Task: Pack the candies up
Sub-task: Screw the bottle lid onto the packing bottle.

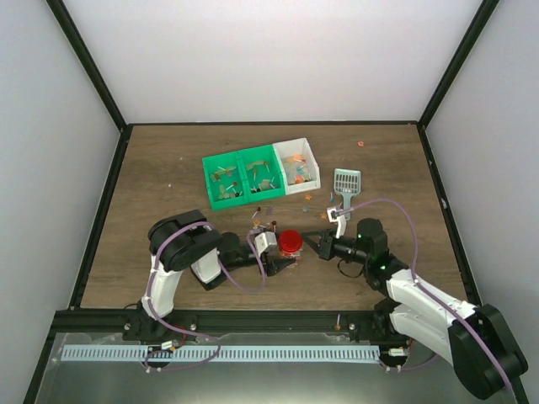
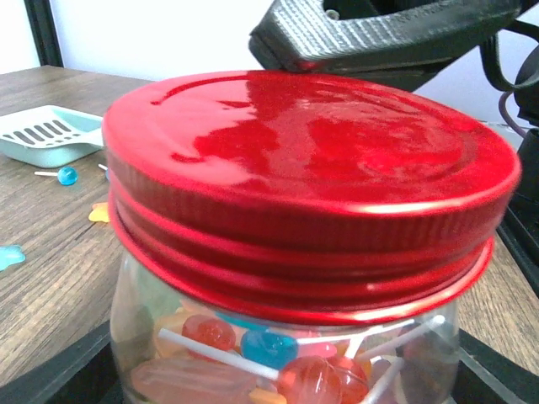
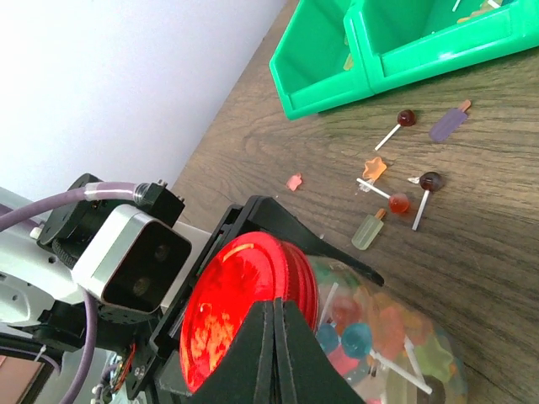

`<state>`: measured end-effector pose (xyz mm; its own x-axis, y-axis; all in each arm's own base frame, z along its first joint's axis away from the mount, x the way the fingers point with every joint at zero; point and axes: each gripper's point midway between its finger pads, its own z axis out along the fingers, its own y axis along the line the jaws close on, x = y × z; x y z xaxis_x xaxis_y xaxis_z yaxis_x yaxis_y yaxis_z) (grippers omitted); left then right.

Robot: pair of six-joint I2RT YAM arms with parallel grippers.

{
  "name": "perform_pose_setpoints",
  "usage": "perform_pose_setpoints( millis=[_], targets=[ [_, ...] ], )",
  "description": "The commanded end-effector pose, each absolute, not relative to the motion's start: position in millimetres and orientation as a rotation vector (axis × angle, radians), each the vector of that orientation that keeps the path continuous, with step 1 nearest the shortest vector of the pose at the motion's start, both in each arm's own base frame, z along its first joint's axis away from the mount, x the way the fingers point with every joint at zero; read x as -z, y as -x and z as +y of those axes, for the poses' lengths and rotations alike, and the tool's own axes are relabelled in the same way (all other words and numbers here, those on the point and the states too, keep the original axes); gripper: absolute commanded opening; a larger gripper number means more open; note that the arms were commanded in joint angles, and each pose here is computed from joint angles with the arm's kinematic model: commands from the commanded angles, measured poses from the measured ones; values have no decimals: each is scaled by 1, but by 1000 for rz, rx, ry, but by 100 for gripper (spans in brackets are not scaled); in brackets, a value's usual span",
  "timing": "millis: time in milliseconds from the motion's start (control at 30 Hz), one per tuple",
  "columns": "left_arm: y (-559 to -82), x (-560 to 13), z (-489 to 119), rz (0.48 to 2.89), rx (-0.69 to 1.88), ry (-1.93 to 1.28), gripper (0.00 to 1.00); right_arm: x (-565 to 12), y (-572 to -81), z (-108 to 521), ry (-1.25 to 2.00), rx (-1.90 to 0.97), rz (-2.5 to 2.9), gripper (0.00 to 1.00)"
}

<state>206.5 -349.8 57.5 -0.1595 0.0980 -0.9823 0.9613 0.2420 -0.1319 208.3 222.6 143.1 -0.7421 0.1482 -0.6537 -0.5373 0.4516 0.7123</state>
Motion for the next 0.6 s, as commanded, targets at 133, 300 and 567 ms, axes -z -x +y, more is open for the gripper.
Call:
perform_pose_setpoints(
  millis=[133,300,567],
  targets=[
    [-204,6,-304,1813,1039,-810,48,-105,-129,244,461,-1557,2242,1],
    [-202,7,-302,1819,1037,-814,48,-108,-120,245,469,-1563,2232,1],
    [-196,13,-299,1814,1010,-869,50,-147,-153,228,358,-1360,2123,3]
  ],
)
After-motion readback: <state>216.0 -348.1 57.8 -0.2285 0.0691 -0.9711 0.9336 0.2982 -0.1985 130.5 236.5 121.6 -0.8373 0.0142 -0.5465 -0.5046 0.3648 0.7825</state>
